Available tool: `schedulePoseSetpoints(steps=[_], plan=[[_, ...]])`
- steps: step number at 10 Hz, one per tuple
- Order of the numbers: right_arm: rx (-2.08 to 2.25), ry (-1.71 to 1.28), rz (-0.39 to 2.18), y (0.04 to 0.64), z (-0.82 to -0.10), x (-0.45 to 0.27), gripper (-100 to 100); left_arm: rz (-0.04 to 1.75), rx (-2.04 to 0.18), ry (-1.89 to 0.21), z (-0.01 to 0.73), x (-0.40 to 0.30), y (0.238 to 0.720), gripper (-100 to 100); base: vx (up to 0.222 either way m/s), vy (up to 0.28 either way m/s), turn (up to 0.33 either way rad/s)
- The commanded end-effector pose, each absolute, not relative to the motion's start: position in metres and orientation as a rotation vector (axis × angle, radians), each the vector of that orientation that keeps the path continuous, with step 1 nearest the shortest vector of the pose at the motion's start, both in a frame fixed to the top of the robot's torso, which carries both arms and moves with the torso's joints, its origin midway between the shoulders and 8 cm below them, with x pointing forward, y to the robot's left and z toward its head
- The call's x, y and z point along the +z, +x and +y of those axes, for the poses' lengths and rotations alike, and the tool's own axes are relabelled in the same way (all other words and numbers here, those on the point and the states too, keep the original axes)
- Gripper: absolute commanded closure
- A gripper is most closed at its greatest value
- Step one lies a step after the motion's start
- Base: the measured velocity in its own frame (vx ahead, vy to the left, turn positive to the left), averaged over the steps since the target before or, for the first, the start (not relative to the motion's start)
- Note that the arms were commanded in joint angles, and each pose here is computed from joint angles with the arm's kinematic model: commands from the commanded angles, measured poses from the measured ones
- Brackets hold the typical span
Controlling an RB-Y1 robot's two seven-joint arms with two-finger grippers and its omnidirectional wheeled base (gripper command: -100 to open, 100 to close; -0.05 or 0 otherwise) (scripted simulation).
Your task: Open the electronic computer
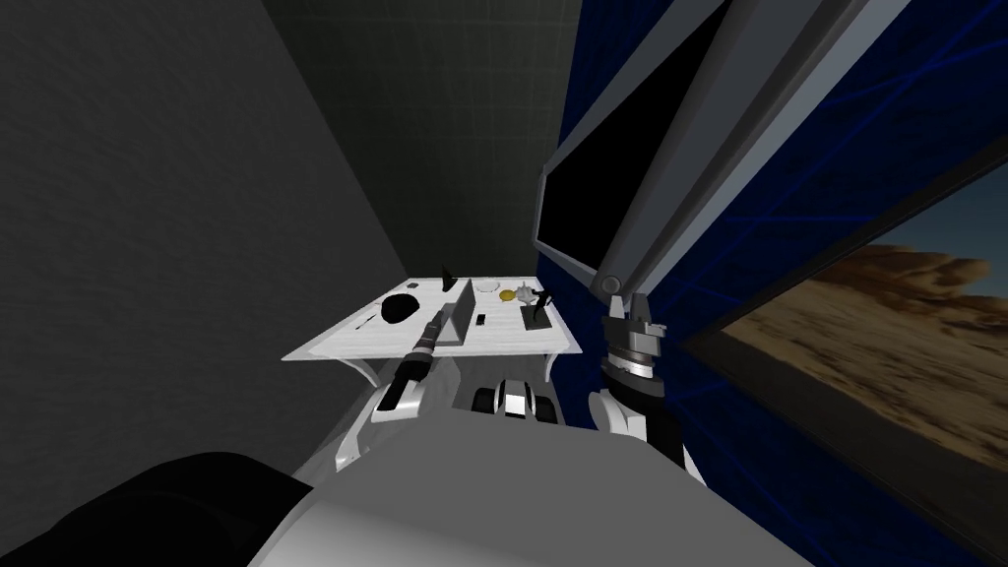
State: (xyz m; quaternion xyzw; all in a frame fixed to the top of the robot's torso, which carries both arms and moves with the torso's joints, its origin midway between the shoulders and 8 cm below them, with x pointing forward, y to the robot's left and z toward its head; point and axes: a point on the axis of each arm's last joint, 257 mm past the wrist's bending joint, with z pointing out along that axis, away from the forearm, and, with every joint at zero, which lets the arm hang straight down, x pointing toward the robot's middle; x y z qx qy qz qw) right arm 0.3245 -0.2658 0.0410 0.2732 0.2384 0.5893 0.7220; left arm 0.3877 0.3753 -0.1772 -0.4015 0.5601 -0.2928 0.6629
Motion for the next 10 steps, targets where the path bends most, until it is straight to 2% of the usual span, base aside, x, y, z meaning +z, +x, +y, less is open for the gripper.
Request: schedulePoseSetpoints(steps=[1,2,4,10], plan=[[1.306,0.608,0.535,0.326,-0.264,0.039,0,1.271,-0.658,-0.91,0.376,-0.179,0.388,-100,-0.013,0.025,0.029],[1.308,0.609,0.538,0.326,-0.262,0.038,0,1.262,-0.669,-0.933,0.378,-0.181,0.39,100,0.102,0.075,-0.008],[1.309,0.61,0.541,0.327,-0.262,0.037,0,1.238,-0.722,-0.984,0.374,-0.187,0.392,100,0.021,0.062,0.005],[1.309,0.61,0.541,0.327,-0.262,0.037,0,1.114,-0.953,-1.218,0.353,-0.215,0.407,100,-0.069,0.161,0.012]])
